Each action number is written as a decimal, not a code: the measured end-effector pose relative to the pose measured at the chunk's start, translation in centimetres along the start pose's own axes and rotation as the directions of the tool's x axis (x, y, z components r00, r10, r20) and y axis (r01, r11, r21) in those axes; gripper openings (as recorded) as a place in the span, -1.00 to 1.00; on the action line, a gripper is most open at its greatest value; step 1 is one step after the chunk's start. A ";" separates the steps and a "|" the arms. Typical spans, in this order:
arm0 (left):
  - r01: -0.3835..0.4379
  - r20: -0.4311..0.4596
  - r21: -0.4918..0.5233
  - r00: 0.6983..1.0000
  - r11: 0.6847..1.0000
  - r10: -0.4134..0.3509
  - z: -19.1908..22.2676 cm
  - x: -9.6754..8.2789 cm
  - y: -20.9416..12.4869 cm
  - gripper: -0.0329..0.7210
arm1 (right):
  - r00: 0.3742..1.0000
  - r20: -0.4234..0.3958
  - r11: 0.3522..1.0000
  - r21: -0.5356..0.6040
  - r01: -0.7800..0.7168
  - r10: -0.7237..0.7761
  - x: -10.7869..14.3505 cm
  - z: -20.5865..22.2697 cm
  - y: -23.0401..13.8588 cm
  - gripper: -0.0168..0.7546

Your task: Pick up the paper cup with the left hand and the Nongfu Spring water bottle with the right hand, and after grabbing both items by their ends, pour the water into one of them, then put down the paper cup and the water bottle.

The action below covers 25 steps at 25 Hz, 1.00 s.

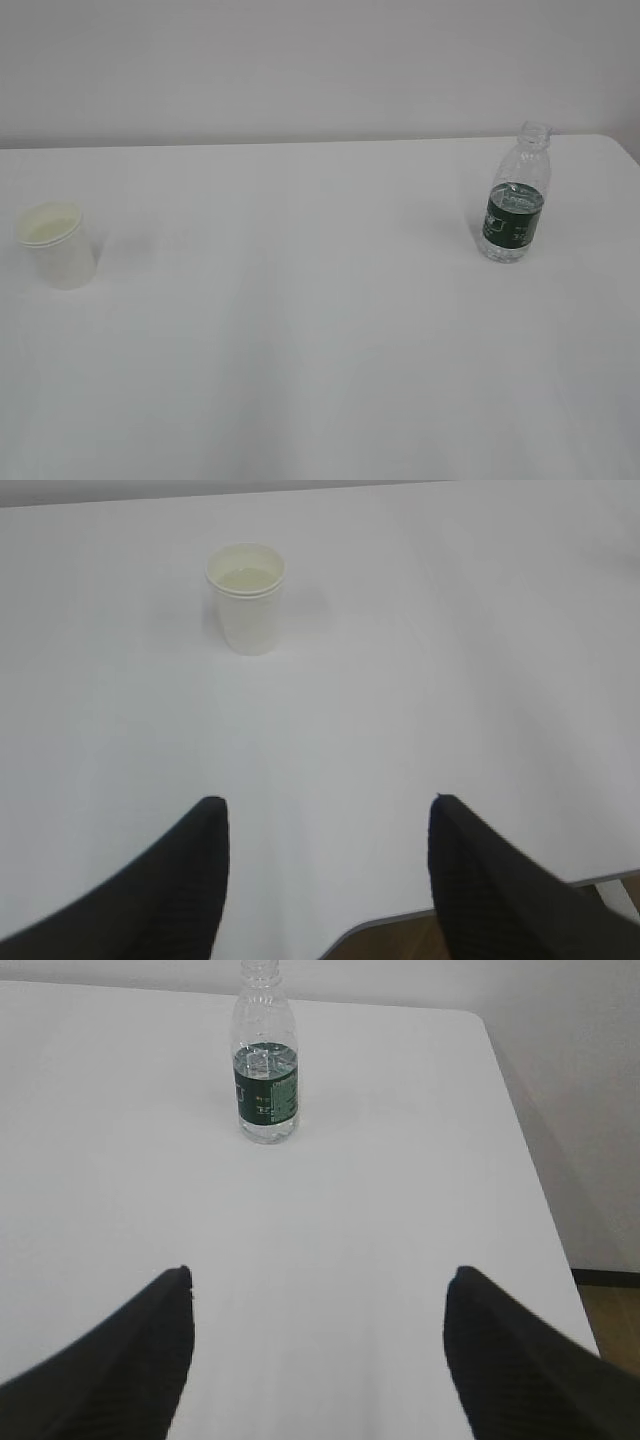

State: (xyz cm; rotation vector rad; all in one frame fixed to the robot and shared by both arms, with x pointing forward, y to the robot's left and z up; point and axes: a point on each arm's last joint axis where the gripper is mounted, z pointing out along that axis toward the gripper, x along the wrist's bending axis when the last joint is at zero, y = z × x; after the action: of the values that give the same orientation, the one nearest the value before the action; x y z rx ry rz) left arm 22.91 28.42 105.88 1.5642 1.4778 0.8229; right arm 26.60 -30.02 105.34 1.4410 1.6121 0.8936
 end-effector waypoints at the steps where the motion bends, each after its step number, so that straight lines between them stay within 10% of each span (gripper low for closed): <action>1: 0.000 0.000 0.000 1.000 1.000 0.000 0.0 0.0 0.0 0.28 | 1.000 0.000 1.000 0.006 0.000 0.000 0.0 -0.1 0.0 0.58; 25: 0.000 0.000 0.000 1.000 1.000 0.000 0.0 0.0 0.0 0.26 | 1.000 0.004 0.995 0.097 -0.005 0.004 0.0 -2.6 -2.0 0.57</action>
State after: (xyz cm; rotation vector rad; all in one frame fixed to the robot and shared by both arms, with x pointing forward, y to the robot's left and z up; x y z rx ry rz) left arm 22.91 28.42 105.88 1.5642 1.4778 0.8229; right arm 23.42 -30.25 104.73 1.5123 1.6700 0.8245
